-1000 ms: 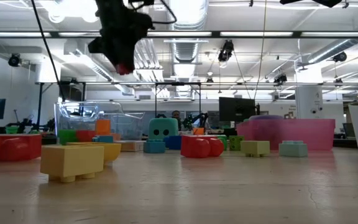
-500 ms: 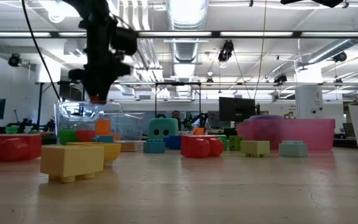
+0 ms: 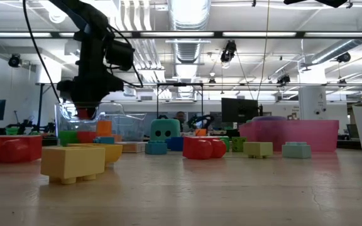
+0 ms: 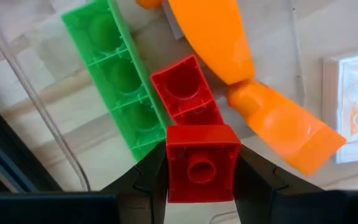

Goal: Pick & Place Toys
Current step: Put the red game piece into the transparent bin

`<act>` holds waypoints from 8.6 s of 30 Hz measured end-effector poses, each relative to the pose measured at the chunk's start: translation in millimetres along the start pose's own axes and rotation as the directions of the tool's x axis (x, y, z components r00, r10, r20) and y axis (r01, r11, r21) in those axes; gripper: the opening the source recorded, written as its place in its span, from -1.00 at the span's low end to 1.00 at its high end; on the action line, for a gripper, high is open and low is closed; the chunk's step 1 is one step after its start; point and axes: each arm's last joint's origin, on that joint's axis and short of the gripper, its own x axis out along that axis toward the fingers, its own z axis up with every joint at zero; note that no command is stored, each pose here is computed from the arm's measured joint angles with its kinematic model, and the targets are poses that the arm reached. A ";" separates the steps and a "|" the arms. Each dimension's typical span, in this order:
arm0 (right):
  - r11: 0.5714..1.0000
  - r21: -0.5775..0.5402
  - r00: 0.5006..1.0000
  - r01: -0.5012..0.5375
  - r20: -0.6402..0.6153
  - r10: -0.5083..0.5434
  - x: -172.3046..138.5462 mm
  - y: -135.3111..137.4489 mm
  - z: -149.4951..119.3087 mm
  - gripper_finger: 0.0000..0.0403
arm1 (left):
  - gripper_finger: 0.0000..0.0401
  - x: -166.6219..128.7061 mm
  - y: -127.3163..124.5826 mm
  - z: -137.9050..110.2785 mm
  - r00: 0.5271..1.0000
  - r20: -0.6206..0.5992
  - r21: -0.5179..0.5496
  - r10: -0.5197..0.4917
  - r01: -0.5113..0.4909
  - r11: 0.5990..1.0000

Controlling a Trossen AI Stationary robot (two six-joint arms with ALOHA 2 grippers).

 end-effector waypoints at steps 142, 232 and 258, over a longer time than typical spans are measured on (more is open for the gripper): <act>0.993 -0.013 0.993 -0.120 0.008 0.120 -0.3 10.9 4.3 0.91 | 0.69 33.1 -153.7 -197.0 1.000 -0.022 0.877 -0.009 0.024 0.479; 0.994 0.103 0.987 0.021 0.157 -0.037 17.5 14.6 -1.6 0.91 | -0.22 -67.2 -6.2 0.2 0.937 0.348 -0.103 -0.035 0.075 0.992; 0.979 0.194 0.971 0.065 0.213 -0.107 25.5 6.4 10.3 0.91 | -0.22 0.0 19.5 22.3 0.995 0.098 -0.176 -0.021 0.038 0.984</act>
